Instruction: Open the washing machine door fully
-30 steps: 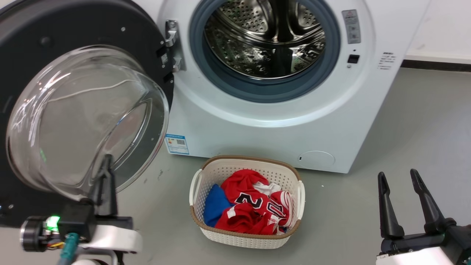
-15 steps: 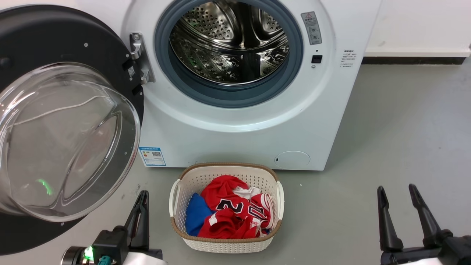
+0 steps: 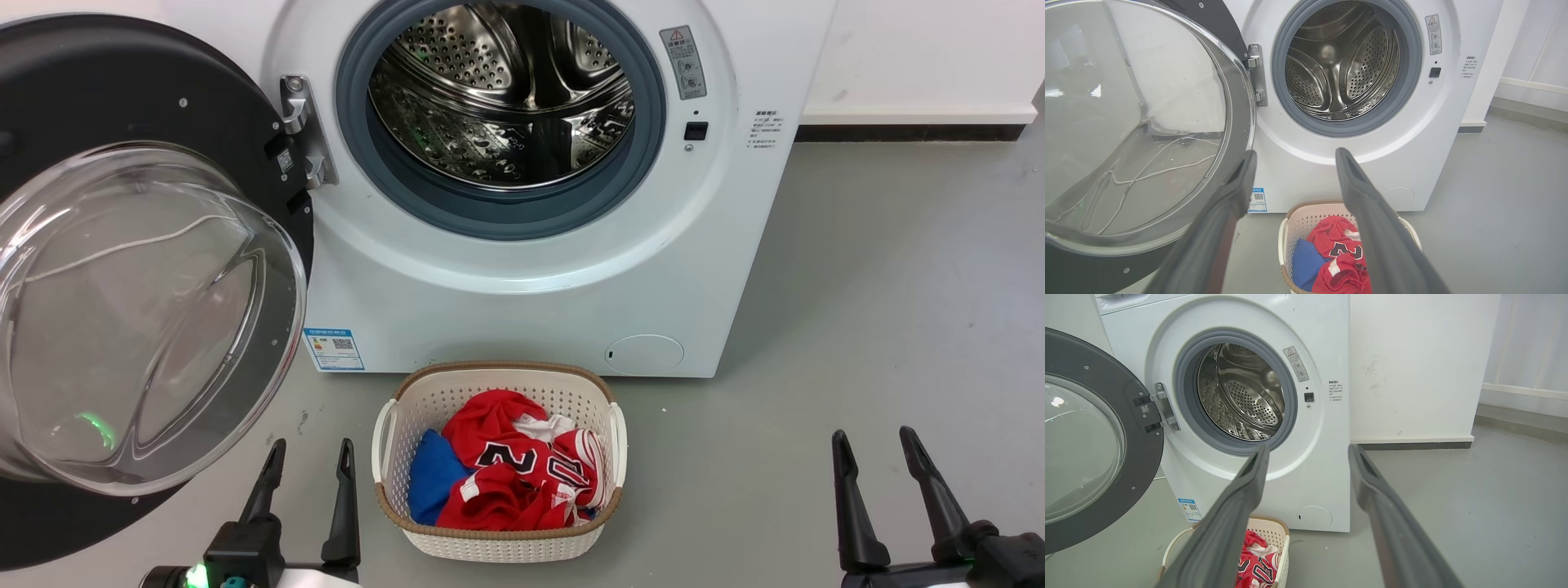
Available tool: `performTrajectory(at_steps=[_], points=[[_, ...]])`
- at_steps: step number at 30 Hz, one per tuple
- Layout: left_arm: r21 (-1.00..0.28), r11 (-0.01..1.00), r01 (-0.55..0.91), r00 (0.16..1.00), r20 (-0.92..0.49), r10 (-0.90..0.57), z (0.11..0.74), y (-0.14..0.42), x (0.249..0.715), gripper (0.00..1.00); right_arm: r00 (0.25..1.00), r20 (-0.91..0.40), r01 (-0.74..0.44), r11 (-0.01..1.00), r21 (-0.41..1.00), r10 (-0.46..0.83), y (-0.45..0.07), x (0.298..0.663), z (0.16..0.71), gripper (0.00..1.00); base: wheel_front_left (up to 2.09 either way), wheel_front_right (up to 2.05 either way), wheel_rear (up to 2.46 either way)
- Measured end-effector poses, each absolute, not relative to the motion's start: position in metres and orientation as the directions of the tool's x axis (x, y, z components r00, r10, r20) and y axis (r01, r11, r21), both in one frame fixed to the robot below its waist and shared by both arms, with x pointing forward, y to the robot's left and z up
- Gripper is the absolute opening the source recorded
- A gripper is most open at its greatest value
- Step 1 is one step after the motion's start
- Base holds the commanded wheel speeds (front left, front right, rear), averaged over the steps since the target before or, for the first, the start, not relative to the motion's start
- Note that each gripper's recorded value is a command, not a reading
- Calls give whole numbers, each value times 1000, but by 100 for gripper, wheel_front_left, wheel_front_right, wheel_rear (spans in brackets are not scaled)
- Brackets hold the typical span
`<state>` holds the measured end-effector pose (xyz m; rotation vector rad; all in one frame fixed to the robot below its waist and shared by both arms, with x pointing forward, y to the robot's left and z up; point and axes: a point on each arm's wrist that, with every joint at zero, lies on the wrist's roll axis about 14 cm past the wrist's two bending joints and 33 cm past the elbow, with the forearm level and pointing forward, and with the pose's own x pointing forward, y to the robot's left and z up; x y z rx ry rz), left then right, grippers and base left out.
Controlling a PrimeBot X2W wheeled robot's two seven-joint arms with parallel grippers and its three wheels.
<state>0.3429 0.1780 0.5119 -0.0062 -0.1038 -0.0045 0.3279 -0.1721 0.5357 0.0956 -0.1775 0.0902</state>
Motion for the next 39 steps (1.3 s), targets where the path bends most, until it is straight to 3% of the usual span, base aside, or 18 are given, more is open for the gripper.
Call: performTrajectory(at_steps=[11, 12, 17, 39], points=[[4, 1000, -15, 995, 101, 15, 511, 183, 342, 100, 980, 181, -98, 991, 95, 80, -172, 328, 536, 100, 0, 0, 0], [4, 1000, -15, 995, 98, 14, 510, 183, 342, 0, 980, 180, -99, 990, 96, 80, -172, 328, 535, 0, 0, 0, 0], [-19, 1000, -21, 1000, 18, 21, 487, 184, 336, 0, 990, 121, -89, 988, 123, 74, -173, 326, 517, 0, 0, 0, 0], [-426, 899, -102, 994, -72, 79, 476, 197, 345, 0, 998, 56, -31, 861, 508, 3, -185, 339, 505, 0, 0, 0, 0]])
